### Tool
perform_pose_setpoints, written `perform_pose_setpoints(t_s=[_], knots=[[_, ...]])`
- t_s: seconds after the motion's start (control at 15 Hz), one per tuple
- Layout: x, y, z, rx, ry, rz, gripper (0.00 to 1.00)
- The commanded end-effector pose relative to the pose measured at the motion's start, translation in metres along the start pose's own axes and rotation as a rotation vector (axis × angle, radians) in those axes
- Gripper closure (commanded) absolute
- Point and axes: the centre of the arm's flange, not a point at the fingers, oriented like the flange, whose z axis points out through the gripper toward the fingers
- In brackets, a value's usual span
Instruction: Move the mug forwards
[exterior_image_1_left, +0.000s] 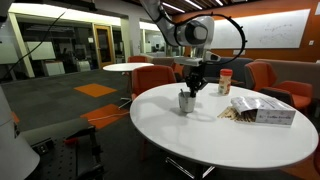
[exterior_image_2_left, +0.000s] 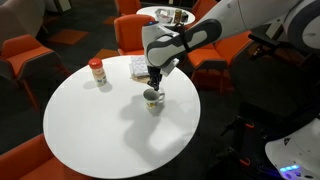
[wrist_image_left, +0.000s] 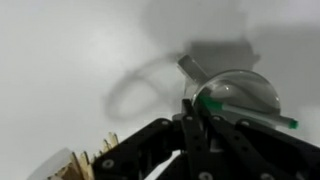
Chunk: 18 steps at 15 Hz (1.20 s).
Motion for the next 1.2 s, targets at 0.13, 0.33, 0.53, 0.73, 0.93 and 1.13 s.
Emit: perform_pose_setpoints(t_s=[0.13,0.33,0.53,0.73,0.93,1.13], knots=[[-0.008,-0.004,-0.009,-0.03,0.011,-0.044,1.0],[-0.006,-0.001,-0.007,-0.036,0.008,-0.045,0.71],[-0.005,0.0,-0.002,-0.032,0.003,-0.047,0.49],[-0.004,-0.002,0.005,-0.033,-0.004,-0.051,0.24],[-0.003,-0.001,0.016,-0.031,-0.02,-0.051,0.11],[-0.002,0.0,0.025,-0.035,-0.019,-0.054,0.39]])
